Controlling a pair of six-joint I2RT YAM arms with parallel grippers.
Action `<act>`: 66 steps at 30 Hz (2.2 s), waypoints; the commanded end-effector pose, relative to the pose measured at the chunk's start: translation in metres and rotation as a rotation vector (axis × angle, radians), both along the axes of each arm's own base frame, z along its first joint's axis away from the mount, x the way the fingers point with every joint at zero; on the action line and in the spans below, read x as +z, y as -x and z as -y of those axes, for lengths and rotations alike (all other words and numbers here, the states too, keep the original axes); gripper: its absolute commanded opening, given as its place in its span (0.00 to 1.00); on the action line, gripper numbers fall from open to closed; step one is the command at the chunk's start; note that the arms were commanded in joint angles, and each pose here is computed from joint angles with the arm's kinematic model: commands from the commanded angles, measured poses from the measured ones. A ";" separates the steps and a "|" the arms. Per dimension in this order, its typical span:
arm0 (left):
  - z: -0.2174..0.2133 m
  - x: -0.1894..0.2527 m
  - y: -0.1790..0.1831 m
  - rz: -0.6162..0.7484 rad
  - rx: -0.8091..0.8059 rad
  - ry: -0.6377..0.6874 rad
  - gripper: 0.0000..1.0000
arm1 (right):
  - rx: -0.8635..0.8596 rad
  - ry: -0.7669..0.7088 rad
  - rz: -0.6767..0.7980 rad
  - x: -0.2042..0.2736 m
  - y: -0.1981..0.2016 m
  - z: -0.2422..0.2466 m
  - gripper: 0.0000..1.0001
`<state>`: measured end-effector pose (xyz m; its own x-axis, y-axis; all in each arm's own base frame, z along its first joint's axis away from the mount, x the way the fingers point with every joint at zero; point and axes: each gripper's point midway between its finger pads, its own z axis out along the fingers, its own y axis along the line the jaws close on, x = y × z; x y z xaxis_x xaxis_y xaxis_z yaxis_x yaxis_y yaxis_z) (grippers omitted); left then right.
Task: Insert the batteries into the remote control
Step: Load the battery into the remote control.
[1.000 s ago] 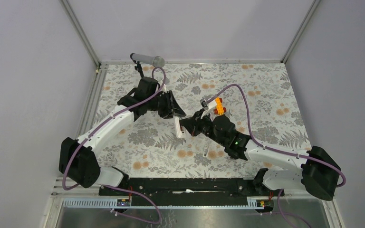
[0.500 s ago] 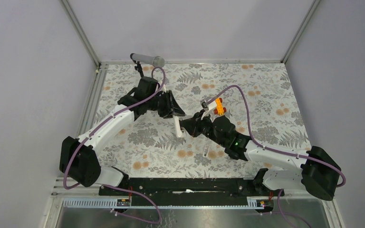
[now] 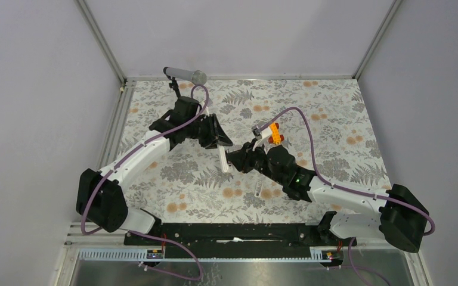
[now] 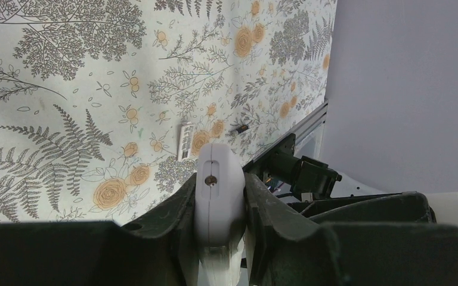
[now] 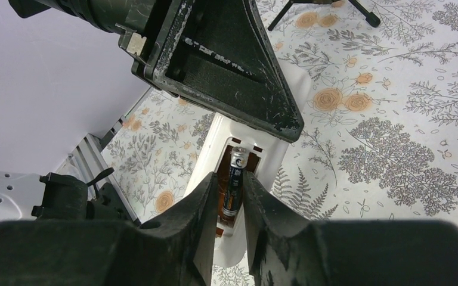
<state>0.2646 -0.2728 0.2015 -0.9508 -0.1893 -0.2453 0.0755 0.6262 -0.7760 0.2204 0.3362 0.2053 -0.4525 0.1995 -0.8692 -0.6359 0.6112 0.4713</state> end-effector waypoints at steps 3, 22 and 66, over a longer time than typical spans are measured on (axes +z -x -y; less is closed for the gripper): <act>0.006 0.014 -0.006 0.040 -0.014 0.053 0.00 | -0.022 -0.057 0.018 0.030 -0.004 -0.003 0.31; 0.001 0.015 -0.024 0.138 0.019 0.022 0.00 | -0.264 -0.066 -0.234 0.037 -0.019 0.027 0.86; -0.017 0.059 -0.062 0.227 0.355 0.156 0.00 | -0.089 -0.850 -0.993 0.045 -0.042 0.015 0.99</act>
<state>0.3285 -0.2498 0.2313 -0.7633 -0.5337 -0.3641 -0.0168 0.5797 -0.8146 0.2594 0.3198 0.2187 -0.7646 0.6000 0.2354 0.2965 0.0031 0.9550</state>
